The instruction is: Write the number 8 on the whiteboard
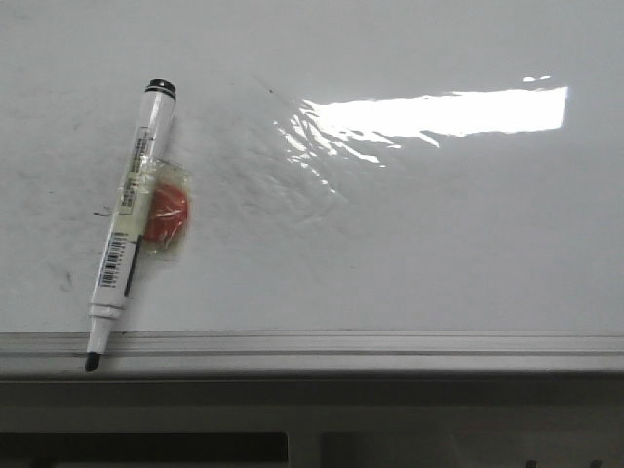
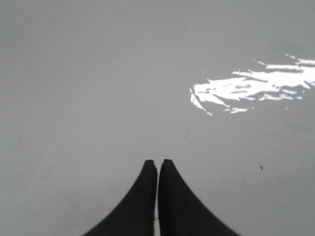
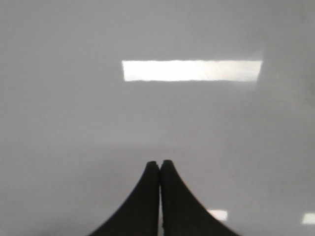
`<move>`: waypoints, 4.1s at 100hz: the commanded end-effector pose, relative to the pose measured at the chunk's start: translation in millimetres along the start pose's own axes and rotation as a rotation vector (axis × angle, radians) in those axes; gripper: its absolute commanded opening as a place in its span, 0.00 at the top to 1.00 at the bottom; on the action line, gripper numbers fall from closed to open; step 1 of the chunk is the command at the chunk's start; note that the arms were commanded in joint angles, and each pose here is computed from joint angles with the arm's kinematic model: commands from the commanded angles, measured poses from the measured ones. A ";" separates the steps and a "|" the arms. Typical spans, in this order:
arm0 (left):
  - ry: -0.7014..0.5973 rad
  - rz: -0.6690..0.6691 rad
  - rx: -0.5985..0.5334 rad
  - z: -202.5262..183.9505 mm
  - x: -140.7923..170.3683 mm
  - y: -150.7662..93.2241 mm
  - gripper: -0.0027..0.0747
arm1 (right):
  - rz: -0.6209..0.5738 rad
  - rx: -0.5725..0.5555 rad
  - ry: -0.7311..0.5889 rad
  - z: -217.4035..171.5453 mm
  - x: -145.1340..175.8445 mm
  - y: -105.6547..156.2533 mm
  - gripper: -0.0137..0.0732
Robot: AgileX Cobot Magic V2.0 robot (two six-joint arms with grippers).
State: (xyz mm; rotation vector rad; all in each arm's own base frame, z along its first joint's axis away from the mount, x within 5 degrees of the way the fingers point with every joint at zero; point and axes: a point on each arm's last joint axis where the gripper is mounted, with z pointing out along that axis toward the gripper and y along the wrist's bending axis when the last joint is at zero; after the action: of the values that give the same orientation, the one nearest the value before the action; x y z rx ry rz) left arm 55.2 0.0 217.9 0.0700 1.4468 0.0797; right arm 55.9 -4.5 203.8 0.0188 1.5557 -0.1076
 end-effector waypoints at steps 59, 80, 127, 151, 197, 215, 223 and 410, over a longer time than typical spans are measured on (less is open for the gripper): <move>-0.014 -0.143 0.004 3.6 -44.0 3.9 0.99 | 0.139 -0.012 0.158 25.6 -49.6 -1.4 0.92; 0.023 -0.077 0.004 11.3 -46.6 4.4 0.99 | 0.139 -0.012 0.194 37.5 -62.0 -2.1 0.92; 0.013 -0.104 0.014 28.1 -48.2 3.8 0.46 | 0.139 -0.020 0.276 37.0 -54.8 -0.9 0.92; 0.037 -0.130 0.265 38.9 -58.7 -17.8 0.47 | 0.139 -0.024 0.310 36.1 -51.9 -0.4 0.92; 0.238 -0.219 0.789 50.9 -41.7 -103.8 0.47 | 0.139 -0.024 0.310 36.1 -51.9 -0.4 0.92; 0.288 -0.191 0.795 62.6 -31.2 -123.7 0.47 | 0.139 -0.024 0.311 36.1 -51.8 -0.4 0.92; 0.317 -0.176 0.796 68.6 -29.6 -131.3 0.48 | 0.139 -0.025 0.320 35.8 -51.0 -0.2 0.92; -0.012 0.192 1.025 77.9 -61.1 -164.0 0.99 | -0.176 -0.913 0.236 45.7 -146.3 112.1 0.48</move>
State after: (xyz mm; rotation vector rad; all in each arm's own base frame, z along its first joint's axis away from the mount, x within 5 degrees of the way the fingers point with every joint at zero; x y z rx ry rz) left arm 127.4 -164.9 249.8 1.1079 1.4508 -0.4605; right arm 100.8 101.3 323.3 -0.8704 1.8088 0.4676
